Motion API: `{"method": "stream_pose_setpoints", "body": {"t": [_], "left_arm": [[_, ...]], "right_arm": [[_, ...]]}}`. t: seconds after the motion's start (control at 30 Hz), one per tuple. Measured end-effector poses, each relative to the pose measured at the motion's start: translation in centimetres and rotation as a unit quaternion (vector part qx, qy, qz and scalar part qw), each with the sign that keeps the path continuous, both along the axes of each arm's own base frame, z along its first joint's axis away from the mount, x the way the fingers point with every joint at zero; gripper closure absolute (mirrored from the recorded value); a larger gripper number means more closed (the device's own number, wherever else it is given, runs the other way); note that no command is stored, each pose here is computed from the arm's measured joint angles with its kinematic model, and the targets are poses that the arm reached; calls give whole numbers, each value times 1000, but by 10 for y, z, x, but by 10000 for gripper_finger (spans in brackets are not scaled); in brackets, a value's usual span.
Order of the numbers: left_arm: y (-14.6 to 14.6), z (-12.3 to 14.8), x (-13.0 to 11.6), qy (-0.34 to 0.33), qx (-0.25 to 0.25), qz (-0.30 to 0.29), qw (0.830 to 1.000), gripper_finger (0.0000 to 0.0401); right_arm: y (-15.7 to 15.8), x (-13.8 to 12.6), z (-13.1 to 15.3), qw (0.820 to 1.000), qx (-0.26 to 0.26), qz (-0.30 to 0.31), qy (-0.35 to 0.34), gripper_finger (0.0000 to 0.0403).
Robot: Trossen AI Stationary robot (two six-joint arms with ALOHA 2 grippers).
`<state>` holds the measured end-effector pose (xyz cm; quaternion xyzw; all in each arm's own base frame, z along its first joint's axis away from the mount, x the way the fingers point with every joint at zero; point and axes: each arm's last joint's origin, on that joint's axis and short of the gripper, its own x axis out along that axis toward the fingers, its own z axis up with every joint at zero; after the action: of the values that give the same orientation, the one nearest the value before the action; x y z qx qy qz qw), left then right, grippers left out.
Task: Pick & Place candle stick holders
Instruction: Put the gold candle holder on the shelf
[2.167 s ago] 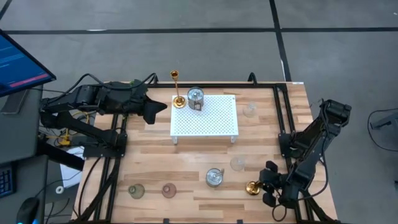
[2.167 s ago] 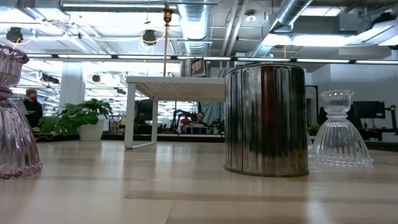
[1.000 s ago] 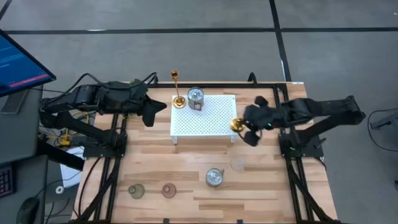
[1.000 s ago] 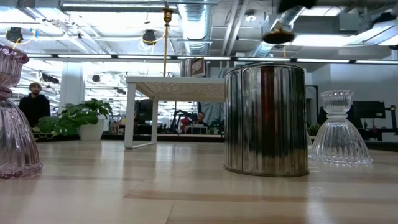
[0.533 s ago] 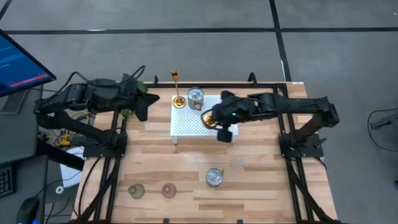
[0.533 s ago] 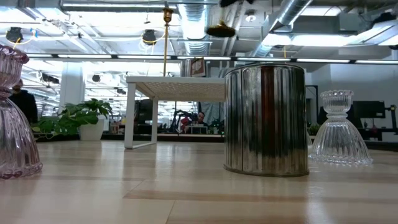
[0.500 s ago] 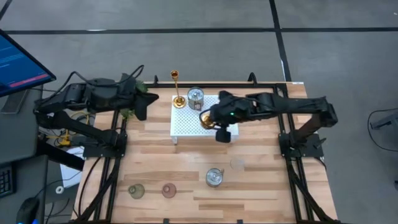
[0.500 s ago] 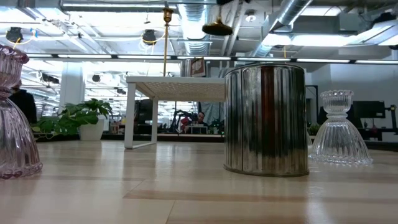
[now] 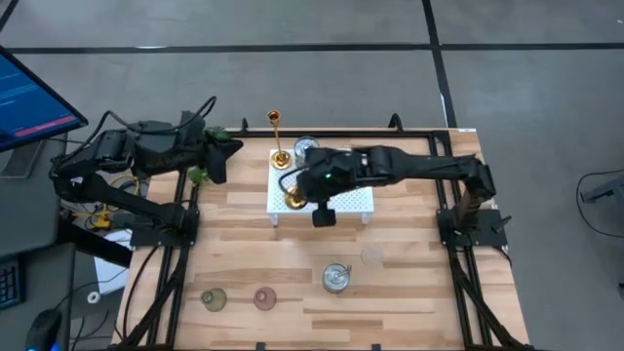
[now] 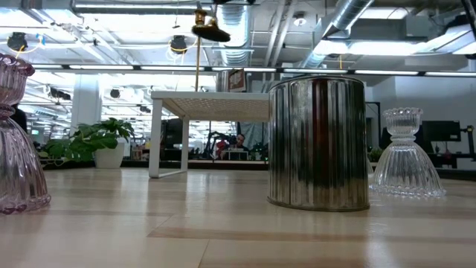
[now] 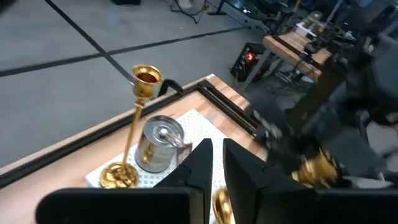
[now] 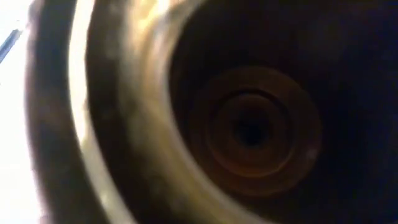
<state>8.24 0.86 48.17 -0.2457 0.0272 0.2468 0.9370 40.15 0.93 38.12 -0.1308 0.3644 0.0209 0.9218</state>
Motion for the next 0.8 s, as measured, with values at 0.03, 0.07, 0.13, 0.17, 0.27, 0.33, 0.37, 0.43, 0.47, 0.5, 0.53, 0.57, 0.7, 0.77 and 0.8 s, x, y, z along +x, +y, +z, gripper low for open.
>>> {"method": "stream_pose_setpoints", "body": {"t": [0.03, 0.07, 0.13, 0.17, 0.27, 0.33, 0.37, 0.43, 0.47, 0.5, 0.53, 0.57, 0.7, 0.77, 0.8], "left_arm": [[0, 0, 0, 0, 1, 5, 1000, 364], [0, 0, 0, -1, 0, 7, 1000, 364], [0, 0, 1, 0, 0, 8, 1000, 364], [0, 0, 1, 0, 1, 8, 1000, 364], [0, 0, 1, 4, 8, 4, 1000, 364], [0, 0, 0, 9, 18, 2, 1000, 364], [0, 0, 0, 11, 23, 1, 1000, 364], [0, 0, 0, 16, 33, 0, 999, 364], [0, 0, 0, 17, 35, -1, 999, 364], [0, 0, 0, 17, 36, -1, 999, 364], [0, 0, 0, 17, 36, -1, 999, 364], [0, 0, 0, 17, 36, -1, 999, 364], [0, 0, 0, 19, 38, -1, 999, 364], [0, 0, 0, 22, 43, -2, 999, 364], [0, 0, 0, 23, 46, -3, 999, 364]], "right_arm": [[0, 4, -3, 1000, 2, 6, 5, 403], [-1, 7, -6, 1000, 3, 13, 10, 403], [-1, 14, -10, 1000, 2, 18, 11, 403], [-1, 17, -11, 1000, 2, 17, 13, 403], [-1, 24, -13, 1000, 7, 10, 9, 403], [0, 29, -13, 1000, 17, 2, 2, 403], [-1, 32, -14, 1000, 23, -5, 3, 403], [-3, 37, -16, 999, 36, -21, 4, 403], [-5, 39, -17, 999, 38, -31, 4, 403], [-6, 39, -15, 998, 39, -41, 0, 403], [-8, 39, -13, 998, 39, -49, -6, 403], [-8, 40, -10, 998, 42, -55, -15, 403], [-6, 39, -8, 994, 70, -86, -26, 403], [-4, 39, -9, 992, 76, -101, -24, 403], [-3, 39, -8, 991, 76, -110, -28, 403]]}}
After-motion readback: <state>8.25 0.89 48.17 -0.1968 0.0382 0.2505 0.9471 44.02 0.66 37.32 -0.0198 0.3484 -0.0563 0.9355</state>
